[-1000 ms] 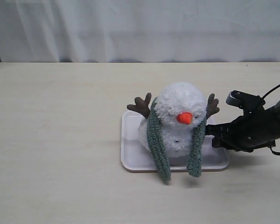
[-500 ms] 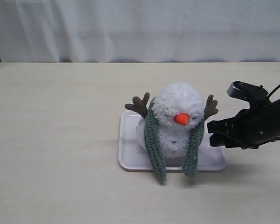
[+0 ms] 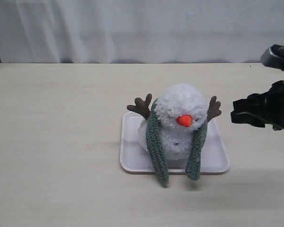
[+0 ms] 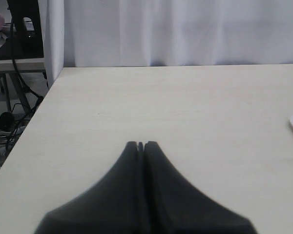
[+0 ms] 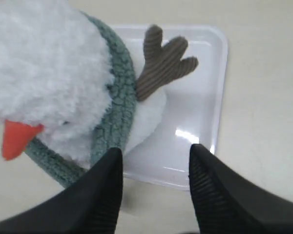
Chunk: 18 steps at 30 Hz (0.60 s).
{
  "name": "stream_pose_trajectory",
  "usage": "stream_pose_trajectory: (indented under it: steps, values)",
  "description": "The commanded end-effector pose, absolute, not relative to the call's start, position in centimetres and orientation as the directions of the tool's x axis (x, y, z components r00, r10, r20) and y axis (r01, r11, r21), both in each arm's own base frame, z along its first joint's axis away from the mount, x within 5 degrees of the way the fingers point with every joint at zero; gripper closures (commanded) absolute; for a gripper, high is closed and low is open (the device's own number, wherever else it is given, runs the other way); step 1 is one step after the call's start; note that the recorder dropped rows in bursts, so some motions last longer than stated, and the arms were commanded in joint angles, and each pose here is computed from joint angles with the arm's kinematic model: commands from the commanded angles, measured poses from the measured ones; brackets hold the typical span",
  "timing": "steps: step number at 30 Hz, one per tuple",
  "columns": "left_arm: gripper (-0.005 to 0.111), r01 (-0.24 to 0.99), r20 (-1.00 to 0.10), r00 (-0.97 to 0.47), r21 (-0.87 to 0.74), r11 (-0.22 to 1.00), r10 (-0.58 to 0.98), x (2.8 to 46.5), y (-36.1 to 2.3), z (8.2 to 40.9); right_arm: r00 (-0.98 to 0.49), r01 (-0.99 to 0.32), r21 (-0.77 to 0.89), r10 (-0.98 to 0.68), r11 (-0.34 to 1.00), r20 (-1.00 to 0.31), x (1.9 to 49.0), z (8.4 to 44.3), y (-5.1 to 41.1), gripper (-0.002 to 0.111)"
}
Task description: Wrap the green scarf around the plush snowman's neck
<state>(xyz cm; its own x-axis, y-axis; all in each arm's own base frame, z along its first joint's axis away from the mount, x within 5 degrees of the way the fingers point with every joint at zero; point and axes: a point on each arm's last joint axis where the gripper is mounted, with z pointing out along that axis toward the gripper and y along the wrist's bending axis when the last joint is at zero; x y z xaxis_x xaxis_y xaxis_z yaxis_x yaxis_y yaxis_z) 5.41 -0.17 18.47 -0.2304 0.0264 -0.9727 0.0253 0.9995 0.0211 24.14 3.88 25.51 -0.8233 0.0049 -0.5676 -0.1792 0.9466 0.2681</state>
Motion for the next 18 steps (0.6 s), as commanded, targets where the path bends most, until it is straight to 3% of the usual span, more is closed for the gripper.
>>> stream_pose_trajectory:
  steps: [1,18]
  values:
    - [0.107,0.029,-0.976,-0.218,0.018,0.999,0.023,5.4,-0.2,18.5,-0.750,-0.213,0.243,0.001,0.946,-0.662,22.2,28.4,3.7,0.066]
    - [0.107,0.029,-0.976,-0.218,0.018,0.999,0.023,5.4,-0.2,18.5,-0.287,-0.296,0.123,0.034,0.947,-0.957,11.4,37.7,3.1,0.066]
